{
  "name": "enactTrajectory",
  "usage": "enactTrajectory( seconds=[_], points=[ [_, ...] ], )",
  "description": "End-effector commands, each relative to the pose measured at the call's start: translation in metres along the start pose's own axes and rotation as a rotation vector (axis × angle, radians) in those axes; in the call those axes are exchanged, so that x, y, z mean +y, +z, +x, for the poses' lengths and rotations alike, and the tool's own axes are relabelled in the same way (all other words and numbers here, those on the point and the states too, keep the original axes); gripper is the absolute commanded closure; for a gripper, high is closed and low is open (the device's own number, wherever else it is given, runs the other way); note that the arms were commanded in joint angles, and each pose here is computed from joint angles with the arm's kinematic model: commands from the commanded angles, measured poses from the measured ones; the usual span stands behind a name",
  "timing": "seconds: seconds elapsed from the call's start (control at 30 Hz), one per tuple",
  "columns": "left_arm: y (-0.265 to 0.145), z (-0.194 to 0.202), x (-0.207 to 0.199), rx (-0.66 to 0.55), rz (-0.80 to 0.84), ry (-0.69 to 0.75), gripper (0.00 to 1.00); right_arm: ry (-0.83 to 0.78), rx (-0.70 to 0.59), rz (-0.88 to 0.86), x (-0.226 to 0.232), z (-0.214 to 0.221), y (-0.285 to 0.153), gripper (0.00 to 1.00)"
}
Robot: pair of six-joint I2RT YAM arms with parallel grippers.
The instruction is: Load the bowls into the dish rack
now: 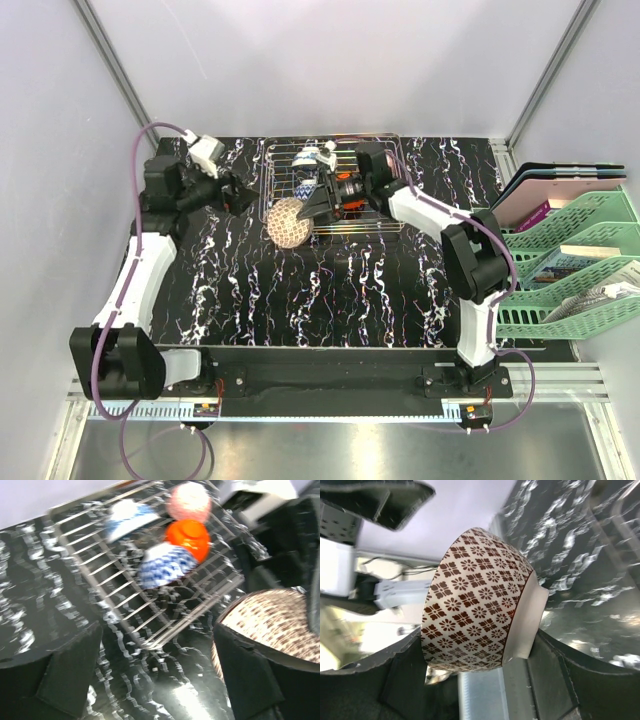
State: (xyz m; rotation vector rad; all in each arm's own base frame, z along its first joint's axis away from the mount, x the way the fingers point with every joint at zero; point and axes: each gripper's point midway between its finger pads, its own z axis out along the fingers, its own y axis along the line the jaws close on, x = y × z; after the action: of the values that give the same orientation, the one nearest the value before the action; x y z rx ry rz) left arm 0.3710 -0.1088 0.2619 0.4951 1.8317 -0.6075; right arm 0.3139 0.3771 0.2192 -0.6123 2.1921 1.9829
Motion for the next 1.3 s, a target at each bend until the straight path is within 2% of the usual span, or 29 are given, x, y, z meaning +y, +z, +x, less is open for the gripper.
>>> enactTrajectory(
  seconds=[0.0,0.13,0.27,0.43,0.83,1.27],
  points=[
    [-0.021,-0.026,0.026,-0.070,-0.072,-0.005,0.01,-0.227,-0.070,0.161,0.027,-0.024,-0.031,1.00],
    [-0.029,-0.011,0.045,-0.043,-0.110,-0.051,0.01,-0.334,-0.117,0.317,0.028,-0.041,-0.049,1.00],
    [-0.032,0.014,0.056,0.011,-0.150,-0.049,0.01,-0.485,-0.179,0.603,0.013,-0.064,-0.083,1.00],
    [-0.036,0.029,0.059,0.029,-0.164,-0.062,0.01,-0.590,-0.206,0.921,-0.010,-0.079,-0.130,1.00],
    [-0.045,0.045,0.062,0.030,-0.164,-0.084,0.01,-0.662,-0.199,1.268,-0.039,-0.094,-0.189,1.00],
    [-0.051,0.051,0.066,0.027,-0.170,-0.098,0.01,-0.660,-0.062,1.507,-0.102,-0.095,-0.222,1.00]
  ],
)
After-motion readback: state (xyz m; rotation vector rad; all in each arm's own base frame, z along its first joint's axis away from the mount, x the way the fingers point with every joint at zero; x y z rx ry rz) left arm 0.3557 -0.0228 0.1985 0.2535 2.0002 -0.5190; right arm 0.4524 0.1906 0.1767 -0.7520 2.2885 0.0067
